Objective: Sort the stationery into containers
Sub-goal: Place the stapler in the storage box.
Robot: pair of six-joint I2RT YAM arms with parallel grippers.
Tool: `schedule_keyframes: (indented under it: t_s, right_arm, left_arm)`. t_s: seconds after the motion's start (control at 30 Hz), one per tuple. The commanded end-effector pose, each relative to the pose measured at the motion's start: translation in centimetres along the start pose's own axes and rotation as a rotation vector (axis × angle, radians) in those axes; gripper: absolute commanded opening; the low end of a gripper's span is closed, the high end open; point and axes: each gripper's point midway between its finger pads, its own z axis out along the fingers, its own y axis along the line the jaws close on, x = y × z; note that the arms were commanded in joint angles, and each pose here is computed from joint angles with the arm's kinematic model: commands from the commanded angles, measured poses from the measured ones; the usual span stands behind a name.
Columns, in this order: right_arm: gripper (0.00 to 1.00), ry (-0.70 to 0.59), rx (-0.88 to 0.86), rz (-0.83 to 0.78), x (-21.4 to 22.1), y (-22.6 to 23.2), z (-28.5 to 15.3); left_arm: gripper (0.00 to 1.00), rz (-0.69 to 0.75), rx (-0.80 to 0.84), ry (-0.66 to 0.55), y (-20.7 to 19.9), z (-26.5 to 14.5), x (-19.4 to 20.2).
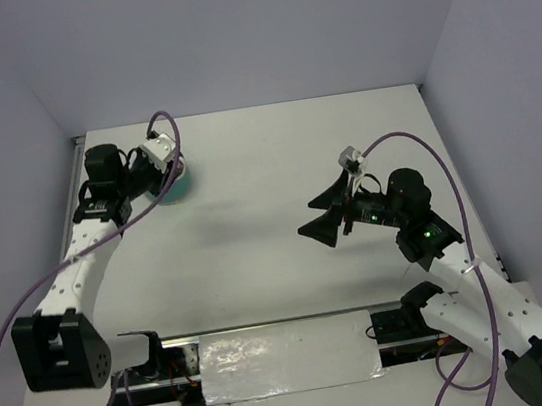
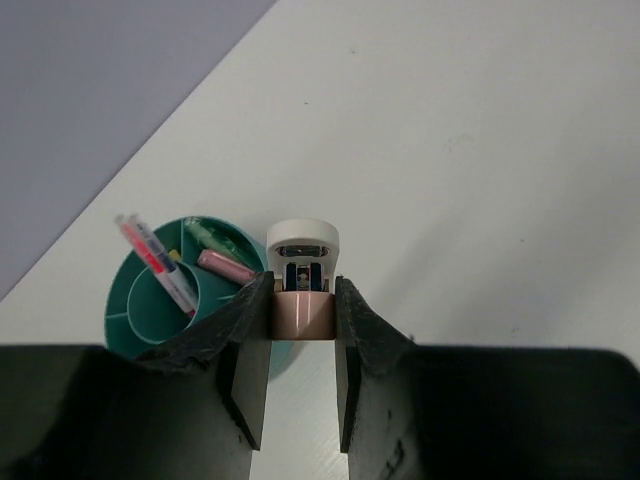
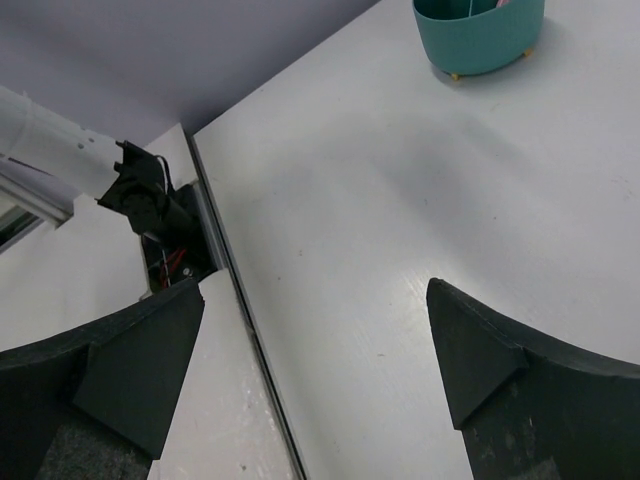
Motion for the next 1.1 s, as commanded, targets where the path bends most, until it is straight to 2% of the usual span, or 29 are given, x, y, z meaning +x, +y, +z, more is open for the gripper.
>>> schedule_keyframes:
  t_s: [0.0,0.07,0.2,0.47,0.83,1.07]
  right_arm:
    - [1.0,-0.047,-0.002,-0.002,-1.1,0.3,0.0]
    - [1.0,-0.04,-0.012,-0.007,-0.9,0.6,-0.2]
    - [1.0,-0.049,-0.003,-0.004,-1.1,0.6,-0.4]
    - [1.0,-0.037,-0.045,0.025,-0.9,1.2,-0.1]
    - [1.0,-0.029,-0.06,0.032,-0.6,1.3,0.0]
    - [1.0,-0.024,-0.063,0.032,-0.4,1.3,0.0]
  left_arm:
    - [0.0,0.102,0.187,-0.122,0.9,0.9,-1.3]
    - [0.0,0.076,0.274,-0.183,2.0,0.3,-1.8]
    - [0.0,0.029,0.377,-0.137,2.3,1.2,1.3]
    - [0.0,0.012,0.333,-0.054,3.7,3.0,5.3]
    - [0.04,0.001,0.243,-0.036,6.7,3.7,7.3]
    - [0.07,-0.039,0.253,-0.026,7.1,4.2,8.4]
